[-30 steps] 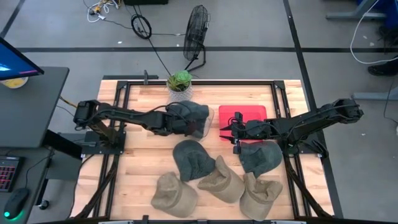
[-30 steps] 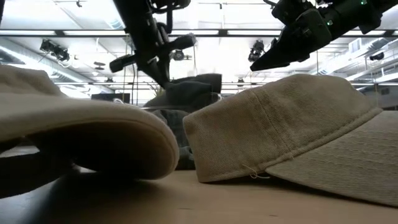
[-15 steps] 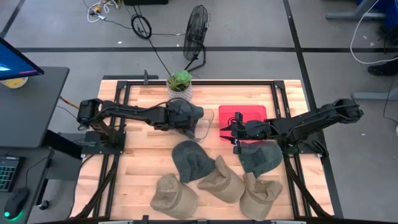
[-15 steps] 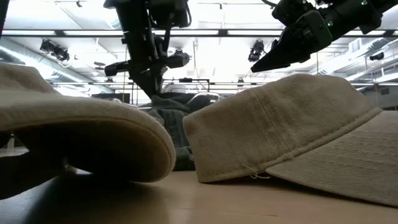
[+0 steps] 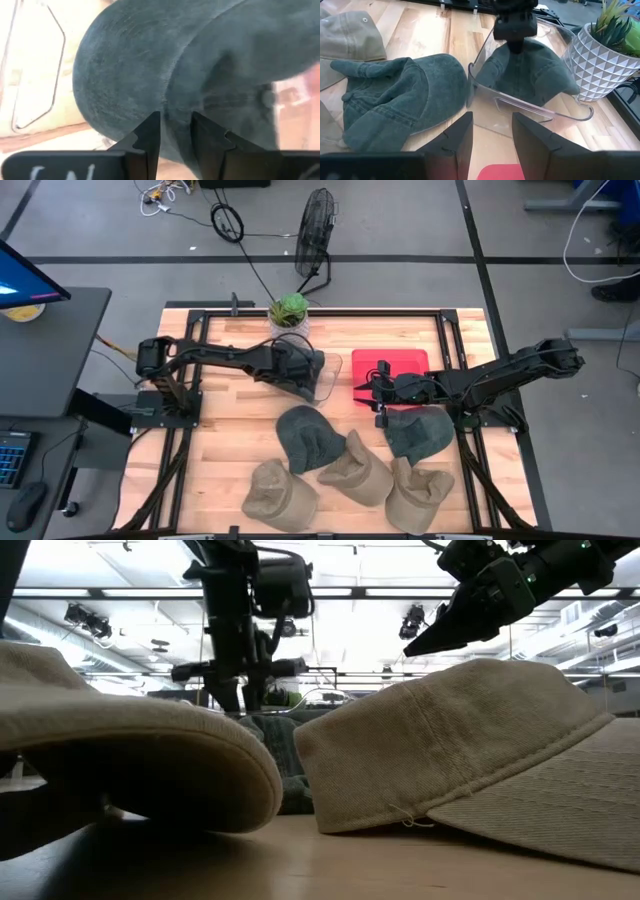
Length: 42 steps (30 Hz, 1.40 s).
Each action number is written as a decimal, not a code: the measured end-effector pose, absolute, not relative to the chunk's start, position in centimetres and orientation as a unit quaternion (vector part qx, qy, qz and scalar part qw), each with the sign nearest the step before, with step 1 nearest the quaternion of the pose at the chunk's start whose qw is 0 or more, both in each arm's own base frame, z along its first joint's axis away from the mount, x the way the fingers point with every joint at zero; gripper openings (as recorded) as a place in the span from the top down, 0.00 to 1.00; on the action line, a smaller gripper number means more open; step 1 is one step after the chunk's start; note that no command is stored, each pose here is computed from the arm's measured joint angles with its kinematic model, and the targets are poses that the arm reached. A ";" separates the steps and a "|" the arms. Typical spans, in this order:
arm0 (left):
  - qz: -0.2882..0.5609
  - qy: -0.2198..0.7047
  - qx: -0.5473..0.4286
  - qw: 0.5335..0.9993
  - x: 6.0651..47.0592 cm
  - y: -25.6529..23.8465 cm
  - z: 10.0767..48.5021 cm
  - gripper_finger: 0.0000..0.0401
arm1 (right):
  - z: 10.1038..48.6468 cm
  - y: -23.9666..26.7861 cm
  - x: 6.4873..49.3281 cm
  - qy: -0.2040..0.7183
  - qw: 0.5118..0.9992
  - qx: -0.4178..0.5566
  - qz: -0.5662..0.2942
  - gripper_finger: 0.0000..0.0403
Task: Pick & Place hat
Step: Put the left green cap into the transparent bin
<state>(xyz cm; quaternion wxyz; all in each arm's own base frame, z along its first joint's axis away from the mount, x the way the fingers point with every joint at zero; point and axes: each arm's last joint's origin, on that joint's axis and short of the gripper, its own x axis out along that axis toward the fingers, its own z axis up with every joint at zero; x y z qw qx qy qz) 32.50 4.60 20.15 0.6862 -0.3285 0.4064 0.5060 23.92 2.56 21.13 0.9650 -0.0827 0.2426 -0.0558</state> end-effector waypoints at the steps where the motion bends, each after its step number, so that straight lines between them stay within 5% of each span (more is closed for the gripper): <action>1: 0.499 0.405 -0.328 0.692 32.4 4.5 20.6 0.73 | 21.1 2.6 23.9 0.244 0.965 -0.082 -0.056 0.65; 13: 0.380 0.413 -0.213 0.800 30.3 0.8 26.0 0.74 | 21.3 2.8 24.0 0.234 0.970 -0.064 -0.022 0.63; 28: 0.196 0.396 -0.149 0.885 32.6 -7.4 25.2 0.74 | 21.1 3.6 23.8 0.243 0.970 -0.022 0.013 0.49; 42: 0.185 0.437 -0.164 0.865 34.2 -11.5 19.9 0.74 | 20.8 4.1 23.6 0.257 0.966 -0.023 0.017 0.48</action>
